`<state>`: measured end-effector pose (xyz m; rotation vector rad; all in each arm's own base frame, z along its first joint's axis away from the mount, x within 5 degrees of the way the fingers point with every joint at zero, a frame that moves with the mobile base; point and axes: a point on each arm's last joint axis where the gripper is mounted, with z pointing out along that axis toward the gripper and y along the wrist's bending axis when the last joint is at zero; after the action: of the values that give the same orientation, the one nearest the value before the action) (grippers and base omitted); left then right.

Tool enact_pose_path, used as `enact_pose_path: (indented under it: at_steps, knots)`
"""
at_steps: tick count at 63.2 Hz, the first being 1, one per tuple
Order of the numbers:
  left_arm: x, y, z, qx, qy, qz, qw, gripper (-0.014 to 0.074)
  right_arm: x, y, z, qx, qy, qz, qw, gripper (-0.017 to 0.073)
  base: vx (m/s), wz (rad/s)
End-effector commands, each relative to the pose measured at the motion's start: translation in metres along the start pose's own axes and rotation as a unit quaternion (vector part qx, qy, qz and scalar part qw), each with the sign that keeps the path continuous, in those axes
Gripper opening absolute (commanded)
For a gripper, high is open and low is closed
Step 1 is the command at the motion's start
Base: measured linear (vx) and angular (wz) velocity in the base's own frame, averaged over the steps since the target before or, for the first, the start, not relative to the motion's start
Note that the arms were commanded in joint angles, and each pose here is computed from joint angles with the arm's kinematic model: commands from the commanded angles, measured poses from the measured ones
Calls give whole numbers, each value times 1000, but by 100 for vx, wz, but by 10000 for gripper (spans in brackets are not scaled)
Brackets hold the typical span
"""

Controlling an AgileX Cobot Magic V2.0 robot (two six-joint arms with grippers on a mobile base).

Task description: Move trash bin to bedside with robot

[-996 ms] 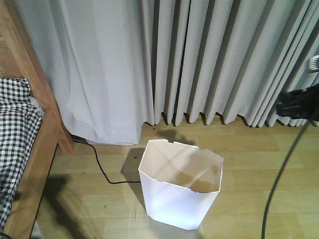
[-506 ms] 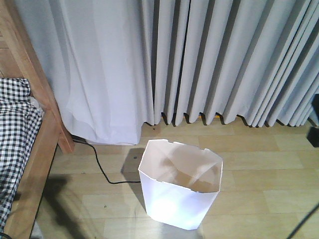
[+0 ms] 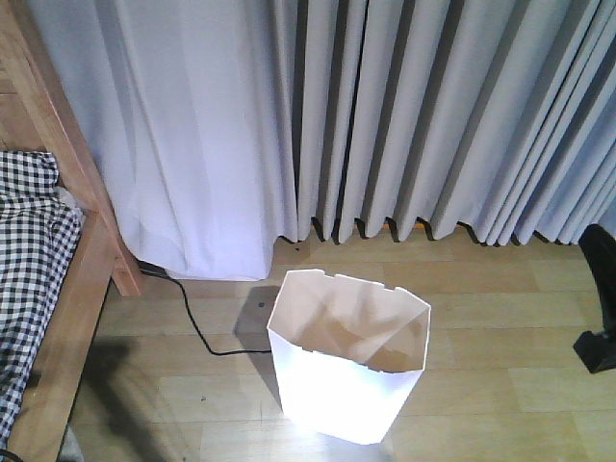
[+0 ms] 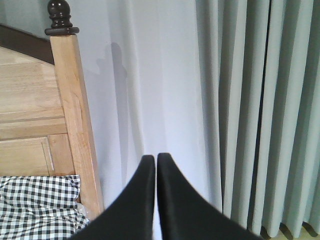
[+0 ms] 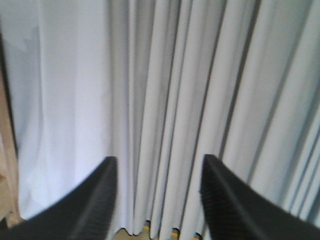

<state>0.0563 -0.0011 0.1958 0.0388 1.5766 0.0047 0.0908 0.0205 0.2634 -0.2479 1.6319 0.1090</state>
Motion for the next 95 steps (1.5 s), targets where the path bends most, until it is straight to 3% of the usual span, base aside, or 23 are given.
enact_pose_path:
  at_steps: [1,13,88,95]
  knots:
    - [-3,0,0,1,-35,-12,999,-6,-10,-4,0,17,-18,-1,1000,239,0,0]
    - [-3,0,0,1,-35,-12,999,-6,-11,-7,0,33,-24,-10,999,-13,0,0]
    - [-3,0,0,1,-35,-12,999,-6,-11,-7,0,34,-24,-8,999,-8,0,0]
    - [-3,0,0,1,-35,-12,999,-6,-11,-6,0,32,-24,-21,999,-8,0,0]
